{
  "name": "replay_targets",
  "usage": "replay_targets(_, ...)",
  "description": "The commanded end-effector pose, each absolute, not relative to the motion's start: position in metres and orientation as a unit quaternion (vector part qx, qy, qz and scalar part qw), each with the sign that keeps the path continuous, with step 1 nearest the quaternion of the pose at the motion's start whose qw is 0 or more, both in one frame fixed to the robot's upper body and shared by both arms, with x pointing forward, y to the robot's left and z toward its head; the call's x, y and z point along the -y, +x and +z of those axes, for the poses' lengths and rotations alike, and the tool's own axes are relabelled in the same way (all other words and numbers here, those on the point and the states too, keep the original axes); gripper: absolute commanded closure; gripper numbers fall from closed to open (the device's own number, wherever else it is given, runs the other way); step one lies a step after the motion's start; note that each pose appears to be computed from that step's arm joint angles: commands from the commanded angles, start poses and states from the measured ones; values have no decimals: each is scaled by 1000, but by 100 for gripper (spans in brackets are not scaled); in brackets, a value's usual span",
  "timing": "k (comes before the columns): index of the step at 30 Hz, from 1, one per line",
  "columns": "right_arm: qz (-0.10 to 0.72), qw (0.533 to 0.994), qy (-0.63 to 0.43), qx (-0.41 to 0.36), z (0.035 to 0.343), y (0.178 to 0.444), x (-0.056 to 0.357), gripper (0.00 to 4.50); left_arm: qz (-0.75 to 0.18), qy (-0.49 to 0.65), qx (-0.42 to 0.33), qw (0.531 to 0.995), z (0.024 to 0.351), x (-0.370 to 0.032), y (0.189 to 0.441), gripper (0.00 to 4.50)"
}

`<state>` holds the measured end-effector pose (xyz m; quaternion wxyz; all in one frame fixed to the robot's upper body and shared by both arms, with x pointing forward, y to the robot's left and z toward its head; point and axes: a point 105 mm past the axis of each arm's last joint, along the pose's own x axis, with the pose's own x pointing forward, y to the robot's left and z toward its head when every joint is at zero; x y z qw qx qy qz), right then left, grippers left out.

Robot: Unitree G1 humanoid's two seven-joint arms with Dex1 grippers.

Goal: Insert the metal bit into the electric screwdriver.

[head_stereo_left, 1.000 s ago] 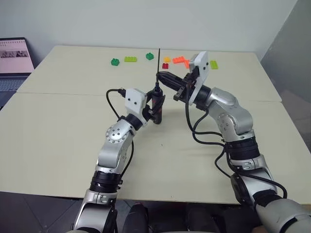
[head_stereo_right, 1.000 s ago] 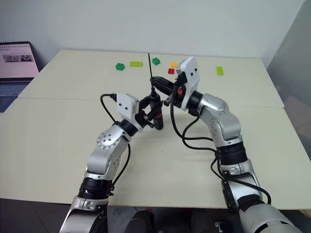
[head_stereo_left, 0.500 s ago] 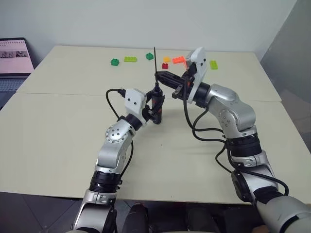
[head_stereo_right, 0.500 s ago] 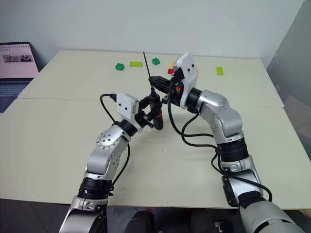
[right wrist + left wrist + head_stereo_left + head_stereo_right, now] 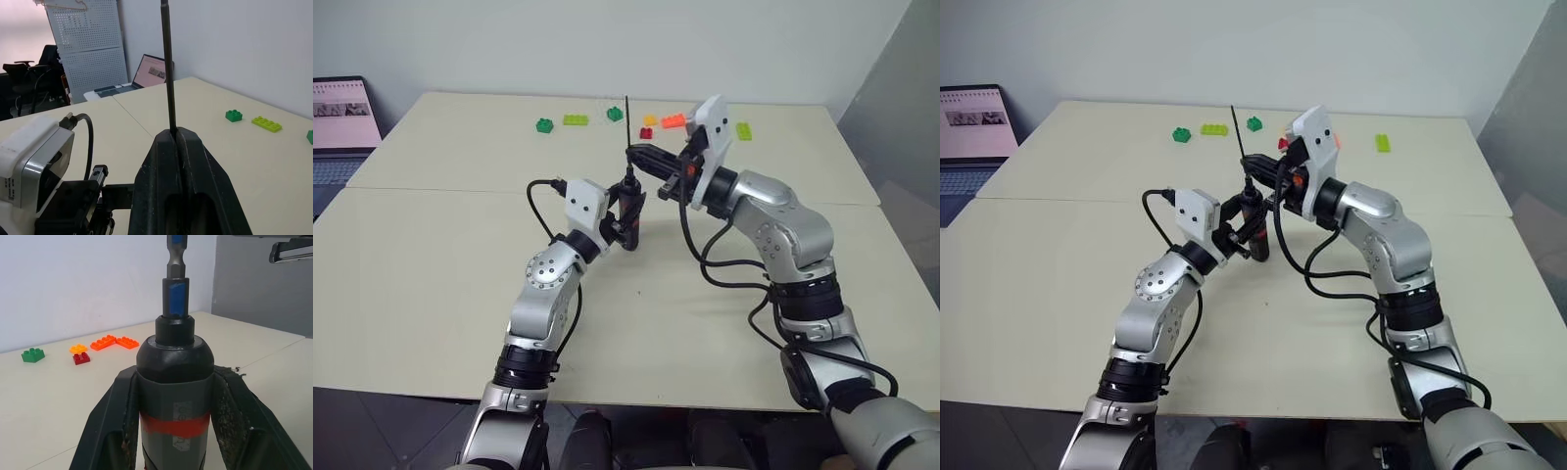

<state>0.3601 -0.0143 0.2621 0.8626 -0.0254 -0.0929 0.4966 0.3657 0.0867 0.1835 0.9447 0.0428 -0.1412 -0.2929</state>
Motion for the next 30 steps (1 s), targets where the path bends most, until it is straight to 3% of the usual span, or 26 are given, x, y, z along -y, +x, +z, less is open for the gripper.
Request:
replay_targets(1,492,868,-36,61,247,367,16,450,-278,57,139,949,183,-94,367,284)
replay_targets(30,538,840,-62,28,257,372,18,450,-283,58,139,947,182,-94,366,284)
